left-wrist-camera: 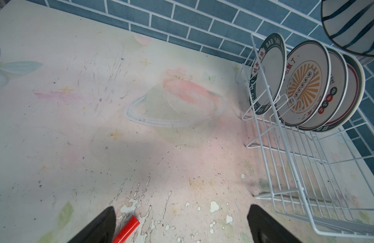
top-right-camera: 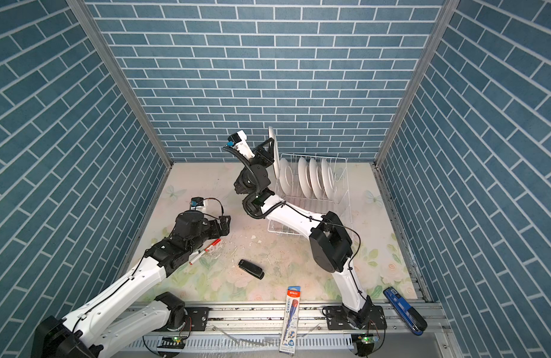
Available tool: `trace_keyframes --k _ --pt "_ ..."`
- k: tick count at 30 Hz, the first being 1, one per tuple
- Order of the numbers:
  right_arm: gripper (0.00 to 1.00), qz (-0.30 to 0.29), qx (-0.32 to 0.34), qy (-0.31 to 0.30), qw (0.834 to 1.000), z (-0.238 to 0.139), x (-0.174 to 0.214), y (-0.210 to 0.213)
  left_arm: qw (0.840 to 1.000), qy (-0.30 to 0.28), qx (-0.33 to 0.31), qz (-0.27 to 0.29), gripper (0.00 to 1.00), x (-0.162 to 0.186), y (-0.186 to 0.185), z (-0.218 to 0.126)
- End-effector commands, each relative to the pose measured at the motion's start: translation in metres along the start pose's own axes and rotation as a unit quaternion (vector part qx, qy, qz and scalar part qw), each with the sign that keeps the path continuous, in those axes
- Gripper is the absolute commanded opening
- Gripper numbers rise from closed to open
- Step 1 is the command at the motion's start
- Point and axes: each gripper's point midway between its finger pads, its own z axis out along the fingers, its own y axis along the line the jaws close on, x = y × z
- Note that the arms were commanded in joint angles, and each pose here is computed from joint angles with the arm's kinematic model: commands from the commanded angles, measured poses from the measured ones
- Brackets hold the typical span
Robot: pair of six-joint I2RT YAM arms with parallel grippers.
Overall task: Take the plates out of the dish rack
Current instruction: 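Lift the blue-striped plate up out of the rack with the right gripper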
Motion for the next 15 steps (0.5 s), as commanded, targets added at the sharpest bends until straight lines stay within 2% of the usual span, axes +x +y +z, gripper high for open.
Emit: trace_keyframes --k 1,3,5,10,15 --pt "0.00 0.133 -0.033 -0.009 0.991 -0.005 -0.008 -0.052 1.000 -0.001 0.000 0.003 1.00 0.001 0.001 -0.006" --pt "0.00 0.188 -0.085 -0.004 0.979 -0.010 -0.003 -0.057 1.000 -0.002 -0.002 0.005 1.00 0.001 0.002 -0.008" --pt "0.00 0.245 -0.142 0.001 0.959 -0.016 0.002 -0.064 1.000 0.001 0.002 0.004 1.00 0.003 0.002 -0.011" --pt "0.00 0.316 -0.227 -0.006 0.921 -0.031 0.007 -0.071 1.000 -0.009 0.022 -0.012 1.00 0.000 -0.002 -0.021" --pt "0.00 0.409 -0.299 0.013 0.862 -0.047 0.029 -0.068 0.996 -0.032 0.075 -0.036 1.00 -0.004 -0.016 -0.033"
